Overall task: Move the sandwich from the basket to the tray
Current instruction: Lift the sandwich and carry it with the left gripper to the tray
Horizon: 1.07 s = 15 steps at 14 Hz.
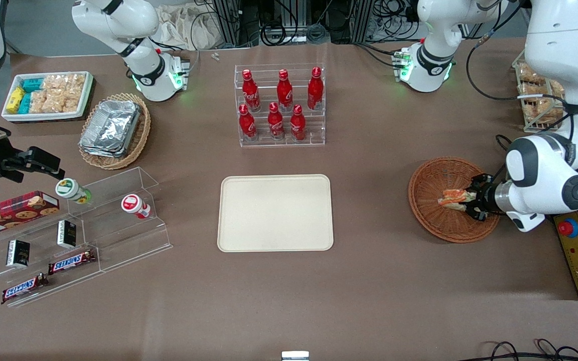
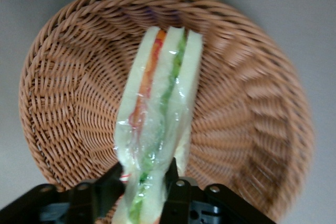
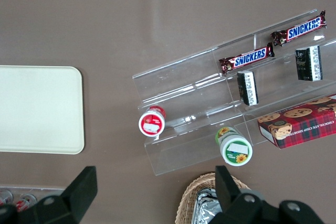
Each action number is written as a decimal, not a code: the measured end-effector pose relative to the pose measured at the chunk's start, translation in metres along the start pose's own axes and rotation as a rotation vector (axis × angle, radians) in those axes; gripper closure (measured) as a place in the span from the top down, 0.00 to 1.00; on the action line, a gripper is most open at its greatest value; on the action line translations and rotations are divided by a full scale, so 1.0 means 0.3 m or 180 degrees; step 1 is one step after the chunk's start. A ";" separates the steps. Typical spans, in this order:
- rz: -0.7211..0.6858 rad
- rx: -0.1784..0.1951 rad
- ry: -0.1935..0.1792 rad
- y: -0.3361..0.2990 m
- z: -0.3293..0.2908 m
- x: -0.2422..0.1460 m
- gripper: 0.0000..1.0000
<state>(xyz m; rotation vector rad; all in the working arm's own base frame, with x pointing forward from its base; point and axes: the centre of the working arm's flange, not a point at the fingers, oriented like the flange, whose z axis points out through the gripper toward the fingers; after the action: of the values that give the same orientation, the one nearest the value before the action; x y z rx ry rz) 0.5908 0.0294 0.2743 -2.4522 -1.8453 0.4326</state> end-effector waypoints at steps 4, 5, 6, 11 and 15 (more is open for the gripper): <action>0.0782 0.0177 -0.0039 -0.021 -0.313 -0.229 0.22; 0.1093 0.0232 -0.0027 -0.020 -0.385 -0.319 0.20; 0.1457 0.0250 -0.0010 -0.011 -0.442 -0.421 0.20; 0.3025 0.0214 0.0345 0.057 -0.404 -1.023 0.20; 0.3788 0.0226 0.0553 0.088 -0.183 -1.373 0.20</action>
<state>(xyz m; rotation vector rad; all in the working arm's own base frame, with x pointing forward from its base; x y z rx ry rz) 0.5251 -0.3612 0.4024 -3.0995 -0.1286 0.2554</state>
